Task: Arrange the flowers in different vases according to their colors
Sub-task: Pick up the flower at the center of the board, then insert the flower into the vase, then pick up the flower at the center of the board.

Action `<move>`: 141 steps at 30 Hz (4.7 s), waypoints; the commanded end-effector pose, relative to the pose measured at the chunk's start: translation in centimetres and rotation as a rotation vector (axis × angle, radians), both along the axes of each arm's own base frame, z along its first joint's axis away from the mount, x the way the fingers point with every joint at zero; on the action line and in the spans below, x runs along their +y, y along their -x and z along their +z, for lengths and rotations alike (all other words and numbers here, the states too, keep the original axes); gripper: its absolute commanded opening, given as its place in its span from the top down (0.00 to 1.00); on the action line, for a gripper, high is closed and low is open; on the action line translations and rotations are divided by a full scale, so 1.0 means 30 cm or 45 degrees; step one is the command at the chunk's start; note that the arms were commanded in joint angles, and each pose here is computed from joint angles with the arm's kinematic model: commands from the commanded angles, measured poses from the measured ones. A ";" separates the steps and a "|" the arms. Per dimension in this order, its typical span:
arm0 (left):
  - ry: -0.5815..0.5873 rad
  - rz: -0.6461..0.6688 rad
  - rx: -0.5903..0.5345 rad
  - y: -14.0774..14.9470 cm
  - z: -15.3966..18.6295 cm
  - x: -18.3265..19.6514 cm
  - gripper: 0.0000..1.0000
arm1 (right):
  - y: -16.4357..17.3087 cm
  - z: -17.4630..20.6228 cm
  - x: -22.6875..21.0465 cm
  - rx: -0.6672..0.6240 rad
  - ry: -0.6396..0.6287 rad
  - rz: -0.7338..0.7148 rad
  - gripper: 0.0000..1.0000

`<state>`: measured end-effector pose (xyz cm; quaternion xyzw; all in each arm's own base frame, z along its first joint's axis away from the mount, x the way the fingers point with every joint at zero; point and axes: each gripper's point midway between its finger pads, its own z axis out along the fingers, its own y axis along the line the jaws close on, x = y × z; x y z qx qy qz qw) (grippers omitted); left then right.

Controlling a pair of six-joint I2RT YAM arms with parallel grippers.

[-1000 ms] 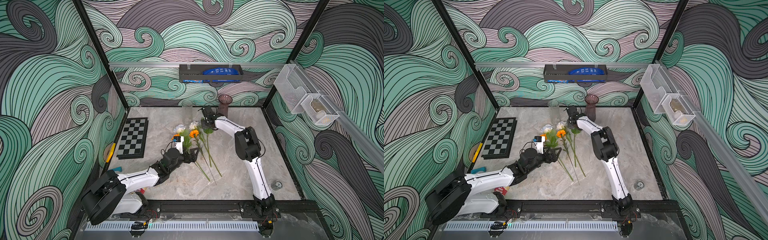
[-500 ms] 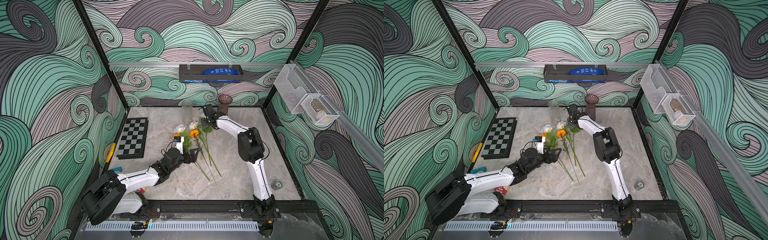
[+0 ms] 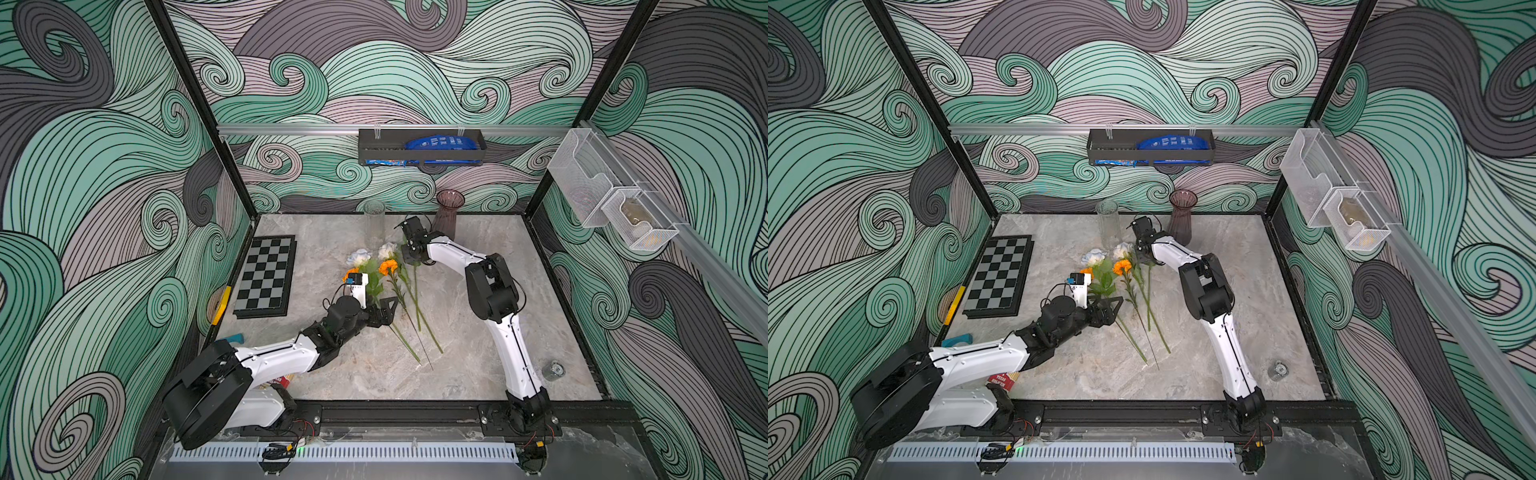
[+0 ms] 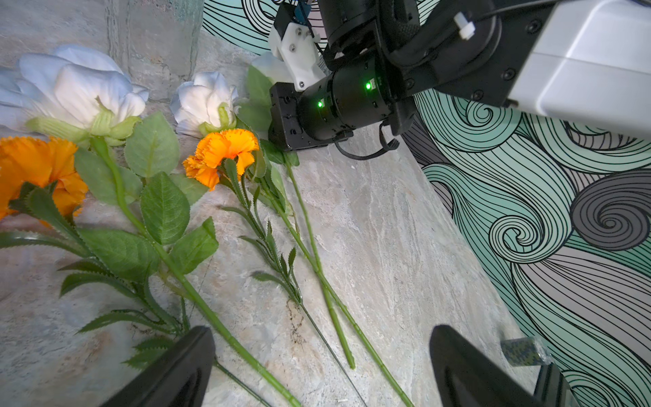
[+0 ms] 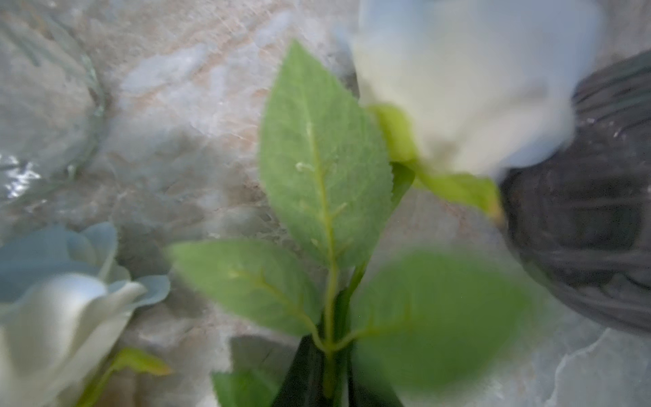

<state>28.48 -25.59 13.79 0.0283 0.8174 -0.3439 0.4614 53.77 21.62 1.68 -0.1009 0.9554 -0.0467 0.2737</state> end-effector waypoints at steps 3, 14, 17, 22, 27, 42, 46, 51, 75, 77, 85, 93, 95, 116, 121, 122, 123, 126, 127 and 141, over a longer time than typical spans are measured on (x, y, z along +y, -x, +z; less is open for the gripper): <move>0.008 -0.025 -0.020 -0.018 0.030 -0.025 0.01 | 0.029 0.108 0.021 -0.021 -0.040 0.019 1.00; 0.002 0.180 0.037 -0.067 -0.005 0.047 0.01 | 0.103 0.718 0.056 -0.401 -0.210 0.047 1.00; 0.076 0.302 0.053 -0.107 0.025 0.079 0.01 | 0.143 0.860 0.067 -0.517 -0.267 0.069 1.00; 0.279 -0.204 -0.138 -0.038 0.233 -0.155 0.01 | 0.235 1.087 0.063 -0.863 -0.424 0.143 1.00; 0.227 -0.492 -0.275 0.003 0.264 -0.270 0.01 | 0.329 1.287 -0.036 -1.307 -0.504 0.113 1.00; -0.094 -0.467 -0.524 0.010 0.182 -0.271 0.04 | 0.128 1.585 -0.314 -1.874 -0.375 -0.192 1.00; -0.070 -0.381 -0.572 -0.014 0.203 -0.243 0.01 | 0.056 1.638 -0.335 -1.925 -0.345 -0.186 1.00; -0.041 -0.337 -0.608 0.001 0.197 -0.204 0.01 | -0.031 1.676 -0.335 -1.963 -0.278 -0.141 1.00; -0.043 -0.388 -0.546 0.005 0.168 -0.231 0.01 | -0.288 1.270 -0.419 -1.725 -0.353 -0.184 1.00; -0.035 -0.389 -0.546 0.010 0.172 -0.229 0.01 | -0.294 1.178 -0.412 -1.659 -0.382 -0.194 0.98; -0.031 -0.387 -0.548 0.015 0.189 -0.229 0.02 | -0.189 0.957 -0.358 -1.469 -0.407 -0.180 0.43; -0.008 -0.300 -0.479 -0.005 0.213 -0.209 0.01 | -0.048 0.926 -0.320 -1.401 -0.425 -0.155 0.18; -0.009 -0.294 -0.459 -0.001 0.199 -0.203 0.01 | -0.033 0.930 -0.323 -1.393 -0.431 -0.156 0.17; -0.006 0.221 -0.289 -0.022 0.199 0.073 0.01 | 0.327 0.719 -0.169 -0.733 -0.447 0.014 0.00; -0.004 0.404 -0.279 -0.028 0.209 0.164 0.01 | 0.375 0.582 -0.137 -0.552 -0.402 0.024 0.00; -0.020 0.502 -0.262 -0.033 0.201 0.212 0.01 | 0.378 0.551 -0.133 -0.514 -0.395 0.011 0.00; -0.027 0.604 -0.237 -0.034 0.188 0.263 0.01 | 0.377 0.516 -0.133 -0.470 -0.396 -0.014 0.00; -0.088 0.820 -0.245 -0.016 0.159 0.393 0.01 | 0.384 0.415 -0.086 -0.310 -0.396 0.039 0.00; -0.087 0.835 -0.260 -0.007 0.155 0.413 0.01 | 0.383 0.372 -0.071 -0.240 -0.371 0.074 0.03; -0.009 0.429 -0.342 0.014 0.166 0.234 0.01 | 0.353 0.129 0.010 -0.005 -0.258 0.213 0.33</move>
